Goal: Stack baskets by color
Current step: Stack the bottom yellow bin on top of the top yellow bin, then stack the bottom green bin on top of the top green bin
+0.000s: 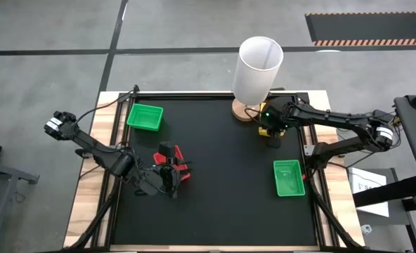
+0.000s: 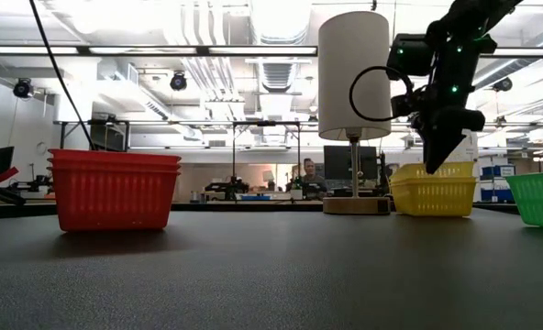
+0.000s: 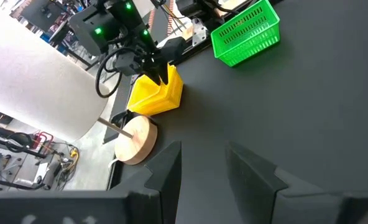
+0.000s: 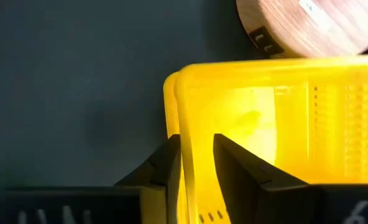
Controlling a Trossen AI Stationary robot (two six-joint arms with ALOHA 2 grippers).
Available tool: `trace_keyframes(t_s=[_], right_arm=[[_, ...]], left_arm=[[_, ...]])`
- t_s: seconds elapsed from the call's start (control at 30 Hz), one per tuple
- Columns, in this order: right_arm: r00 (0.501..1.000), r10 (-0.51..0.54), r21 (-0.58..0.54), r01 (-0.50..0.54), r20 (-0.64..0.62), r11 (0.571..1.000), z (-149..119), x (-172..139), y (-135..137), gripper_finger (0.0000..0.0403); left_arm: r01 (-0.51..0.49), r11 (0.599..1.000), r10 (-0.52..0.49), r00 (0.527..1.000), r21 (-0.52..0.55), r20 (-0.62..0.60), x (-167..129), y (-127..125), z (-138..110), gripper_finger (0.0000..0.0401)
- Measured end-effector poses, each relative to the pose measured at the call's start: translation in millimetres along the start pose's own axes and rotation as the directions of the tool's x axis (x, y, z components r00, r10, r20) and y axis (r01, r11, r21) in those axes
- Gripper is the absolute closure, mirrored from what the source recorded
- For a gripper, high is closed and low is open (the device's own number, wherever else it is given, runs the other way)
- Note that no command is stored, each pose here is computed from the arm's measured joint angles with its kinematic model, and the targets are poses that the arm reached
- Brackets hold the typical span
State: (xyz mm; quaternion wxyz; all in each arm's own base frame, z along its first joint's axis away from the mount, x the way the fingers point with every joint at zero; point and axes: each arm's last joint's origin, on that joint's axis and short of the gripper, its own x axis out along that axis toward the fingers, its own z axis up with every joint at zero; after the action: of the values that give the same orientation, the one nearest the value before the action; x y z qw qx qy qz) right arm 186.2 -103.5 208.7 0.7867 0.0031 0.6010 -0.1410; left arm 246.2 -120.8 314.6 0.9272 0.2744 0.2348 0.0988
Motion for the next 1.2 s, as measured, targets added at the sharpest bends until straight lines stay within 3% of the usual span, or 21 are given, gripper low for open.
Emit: trace_keyframes(t_s=[0.2,0.3,0.47,0.6,0.83,1.2], right_arm=[[0.998,0.024,0.089,-0.019,-0.05,0.996,3,-17,-2,0.0289],[0.993,0.111,0.17,-0.102,-0.045,0.98,7,-29,-2,0.0287],[0.941,0.335,0.356,-0.332,0.056,0.873,19,-48,6,0.0293],[0.891,0.446,0.372,-0.445,0.088,0.814,28,-59,26,0.0293],[0.86,0.507,0.431,-0.477,0.05,0.766,34,-73,76,0.029],[0.911,0.413,0.632,-0.32,-0.001,0.706,14,-87,150,0.0274]], left_arm=[[0.002,1.0,-0.002,1.0,-0.015,-0.011,2,-3,-5,0.0292],[0.004,1.0,-0.004,1.0,-0.031,-0.02,3,-5,-9,0.0292],[0.005,0.997,-0.008,0.999,-0.076,-0.039,6,-9,-16,0.0292],[0.004,0.993,-0.009,0.999,-0.116,-0.044,6,-10,-18,0.0292],[0.005,0.99,-0.011,0.999,-0.138,-0.043,6,-11,-18,0.0292],[0.005,0.99,-0.011,0.999,-0.138,-0.043,6,-11,-18,0.0292]])
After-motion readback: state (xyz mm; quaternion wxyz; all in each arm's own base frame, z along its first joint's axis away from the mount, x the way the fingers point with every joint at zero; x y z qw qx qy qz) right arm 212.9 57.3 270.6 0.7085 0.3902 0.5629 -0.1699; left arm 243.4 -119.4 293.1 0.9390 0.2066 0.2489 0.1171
